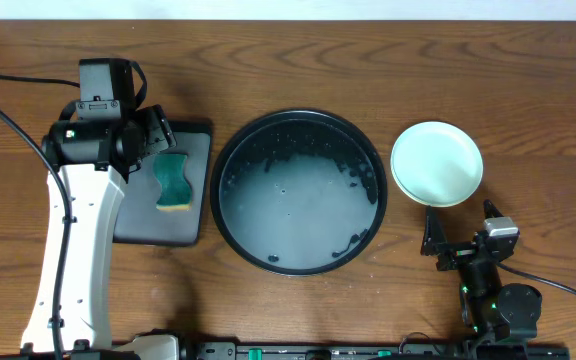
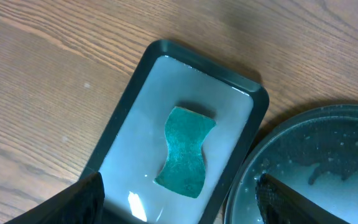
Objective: Clean dirty plates on tray and stack at the side
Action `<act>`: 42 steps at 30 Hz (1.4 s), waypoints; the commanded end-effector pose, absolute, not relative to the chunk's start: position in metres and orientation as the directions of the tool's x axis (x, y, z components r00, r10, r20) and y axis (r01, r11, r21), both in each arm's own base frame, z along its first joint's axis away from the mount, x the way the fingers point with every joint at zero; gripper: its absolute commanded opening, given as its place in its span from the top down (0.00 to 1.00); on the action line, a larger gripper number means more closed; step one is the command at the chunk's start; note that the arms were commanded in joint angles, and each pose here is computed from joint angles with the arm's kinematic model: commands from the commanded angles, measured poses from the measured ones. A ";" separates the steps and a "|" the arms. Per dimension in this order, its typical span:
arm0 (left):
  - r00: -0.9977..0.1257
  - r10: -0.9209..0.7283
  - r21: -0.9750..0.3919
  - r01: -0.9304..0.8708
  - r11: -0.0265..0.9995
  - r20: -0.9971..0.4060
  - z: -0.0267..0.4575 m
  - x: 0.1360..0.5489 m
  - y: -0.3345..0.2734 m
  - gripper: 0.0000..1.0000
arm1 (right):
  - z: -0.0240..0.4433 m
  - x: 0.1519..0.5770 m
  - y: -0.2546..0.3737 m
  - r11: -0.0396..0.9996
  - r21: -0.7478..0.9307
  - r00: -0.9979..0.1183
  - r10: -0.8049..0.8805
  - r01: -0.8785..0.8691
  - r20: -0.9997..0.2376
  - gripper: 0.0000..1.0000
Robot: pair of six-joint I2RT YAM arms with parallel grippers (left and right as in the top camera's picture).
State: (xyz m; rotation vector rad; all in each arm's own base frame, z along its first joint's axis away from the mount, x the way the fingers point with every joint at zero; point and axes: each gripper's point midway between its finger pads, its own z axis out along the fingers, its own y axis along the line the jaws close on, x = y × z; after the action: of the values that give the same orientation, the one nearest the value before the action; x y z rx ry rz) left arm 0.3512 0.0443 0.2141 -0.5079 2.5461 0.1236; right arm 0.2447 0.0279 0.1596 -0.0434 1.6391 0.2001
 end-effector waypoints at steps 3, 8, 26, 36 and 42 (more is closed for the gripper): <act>-0.779 -0.345 -0.018 -0.394 0.919 -0.523 0.215 0.351 0.046 0.21 | 0.158 0.244 0.030 0.981 0.113 -0.085 0.100 -0.158 -0.991 0.01; -0.779 -0.345 -0.018 -0.394 0.919 -0.523 0.215 0.351 0.046 0.21 | 0.158 0.244 0.030 0.981 0.113 -0.086 0.101 -0.158 -0.991 0.01; -0.475 -0.321 -0.143 -0.372 0.917 -0.820 0.282 0.276 0.048 0.21 | 0.158 0.244 0.030 0.981 0.113 -0.086 0.100 -0.158 -0.991 0.01; -0.225 -0.254 -0.180 -0.302 0.936 -0.941 0.237 0.253 0.046 0.21 | 0.158 0.244 0.030 0.981 0.113 -0.086 0.101 -0.158 -0.991 0.01; -0.119 -0.249 -0.208 -0.280 0.937 -0.961 0.194 0.246 0.046 0.21 | 0.158 0.244 0.030 0.981 0.113 -0.086 0.101 -0.158 -0.991 0.01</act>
State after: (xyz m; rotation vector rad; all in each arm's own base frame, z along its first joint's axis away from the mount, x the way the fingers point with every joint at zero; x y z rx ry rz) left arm 0.2503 0.0437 0.2064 -0.4146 1.7375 0.0071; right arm 0.2446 0.0283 0.1595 -0.0443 1.6395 0.2015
